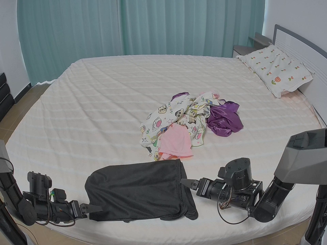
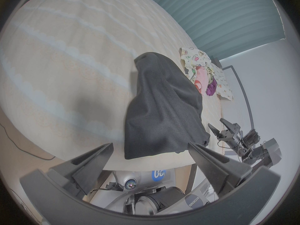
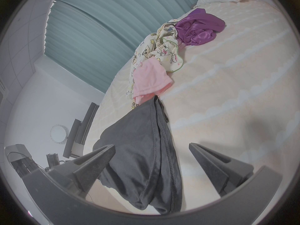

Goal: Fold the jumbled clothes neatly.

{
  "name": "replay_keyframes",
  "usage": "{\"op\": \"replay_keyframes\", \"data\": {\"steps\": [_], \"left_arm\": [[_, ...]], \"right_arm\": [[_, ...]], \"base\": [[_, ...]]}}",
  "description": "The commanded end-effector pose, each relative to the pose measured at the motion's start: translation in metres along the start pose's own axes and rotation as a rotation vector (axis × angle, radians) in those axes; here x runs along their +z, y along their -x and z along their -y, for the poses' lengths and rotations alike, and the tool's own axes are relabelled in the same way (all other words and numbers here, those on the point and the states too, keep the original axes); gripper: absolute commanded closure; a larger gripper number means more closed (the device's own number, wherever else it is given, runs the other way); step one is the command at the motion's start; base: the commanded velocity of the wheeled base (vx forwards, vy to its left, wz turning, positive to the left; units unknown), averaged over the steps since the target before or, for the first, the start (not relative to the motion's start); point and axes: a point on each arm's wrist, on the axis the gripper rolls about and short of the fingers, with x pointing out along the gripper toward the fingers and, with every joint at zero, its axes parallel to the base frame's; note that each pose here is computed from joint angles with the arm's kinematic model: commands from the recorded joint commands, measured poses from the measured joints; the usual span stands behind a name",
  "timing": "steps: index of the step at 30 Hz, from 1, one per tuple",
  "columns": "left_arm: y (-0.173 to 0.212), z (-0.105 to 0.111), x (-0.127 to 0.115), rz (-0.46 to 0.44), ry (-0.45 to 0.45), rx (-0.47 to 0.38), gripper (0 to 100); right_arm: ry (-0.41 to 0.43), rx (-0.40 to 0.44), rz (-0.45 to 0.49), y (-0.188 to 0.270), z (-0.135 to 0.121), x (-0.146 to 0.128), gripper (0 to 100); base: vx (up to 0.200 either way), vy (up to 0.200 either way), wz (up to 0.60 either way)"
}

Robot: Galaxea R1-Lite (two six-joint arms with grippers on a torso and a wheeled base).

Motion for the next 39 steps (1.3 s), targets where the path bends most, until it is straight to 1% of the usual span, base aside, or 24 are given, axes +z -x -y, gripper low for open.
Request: {"op": "replay_keyframes", "data": {"steps": [1, 3, 7, 8, 10, 11, 16, 17, 19, 22, 24, 27, 29, 31, 36, 39], "left_arm": [[-0.012, -0.001, -0.004, -0.052, -0.006, 0.002, 0], [-0.016, -0.002, -0.003, -0.048, -0.005, 0.002, 0], [-0.016, -0.002, -0.002, -0.033, 0.007, -0.004, 0], [-0.015, -0.001, -0.004, -0.042, 0.025, -0.006, 0], [-0.017, 0.001, -0.007, -0.059, 0.017, -0.009, 0], [-0.016, 0.002, -0.007, -0.06, 0.015, -0.008, 100], [-0.016, 0.002, -0.009, -0.064, 0.015, -0.005, 100], [-0.016, 0.002, -0.009, -0.064, 0.015, -0.005, 100], [-0.016, 0.001, -0.009, -0.064, 0.024, 0.001, 100], [-0.015, 0.001, -0.01, -0.072, 0.037, 0.006, 100], [-0.015, 0.0, -0.011, -0.076, 0.04, 0.008, 100], [-0.015, 0.0, -0.011, -0.074, 0.041, 0.016, 100], [-0.015, -0.001, -0.011, -0.074, 0.046, 0.035, 100], [-0.015, -0.002, -0.012, -0.072, 0.048, 0.049, 100], [-0.015, -0.002, -0.012, -0.072, 0.048, 0.049, 100], [-0.015, -0.002, -0.012, -0.072, 0.05, 0.049, 100]], "right_arm": [[-0.01, -0.003, 0.032, -0.01, 0.003, 0.01, 0], [-0.013, 0.009, 0.056, -0.014, 0.0, 0.018, 0], [-0.014, 0.005, 0.068, -0.02, -0.001, 0.025, 0], [-0.019, -0.003, 0.07, -0.028, -0.003, 0.032, 0], [-0.023, -0.008, 0.075, -0.038, -0.005, 0.039, 0], [-0.023, -0.007, 0.074, -0.043, -0.007, 0.041, 0], [-0.015, -0.033, 0.052, -0.079, -0.006, 0.043, 0], [-0.015, -0.033, 0.052, -0.079, -0.006, 0.043, 0], [0.026, -0.06, 0.027, -0.097, -0.005, 0.044, 0], [0.035, -0.068, 0.018, -0.11, -0.006, 0.046, 0], [0.036, -0.064, 0.01, -0.113, -0.006, 0.045, 0], [0.046, -0.033, -0.014, -0.113, -0.008, 0.046, 0], [0.061, -0.033, -0.006, -0.112, -0.009, 0.05, 0], [0.061, -0.042, 0.007, -0.113, -0.004, 0.056, 0], [0.049, -0.06, 0.027, -0.125, 0.007, 0.061, 0], [0.05, -0.058, 0.031, -0.127, 0.008, 0.062, 0]], "base": [[0.0, 0.0, 0.0], [0.0, 0.0, 0.0], [0.0, 0.0, 0.0], [0.0, 0.0, 0.0], [0.0, 0.0, 0.0], [0.0, 0.0, 0.0], [0.0, 0.0, 0.0], [0.0, 0.0, 0.0], [0.0, 0.0, 0.0], [0.0, 0.0, 0.0], [0.0, 0.0, 0.0], [0.0, 0.0, 0.0], [0.0, 0.0, 0.0], [0.0, 0.0, 0.0], [0.0, 0.0, 0.0], [0.0, 0.0, 0.0]]}}
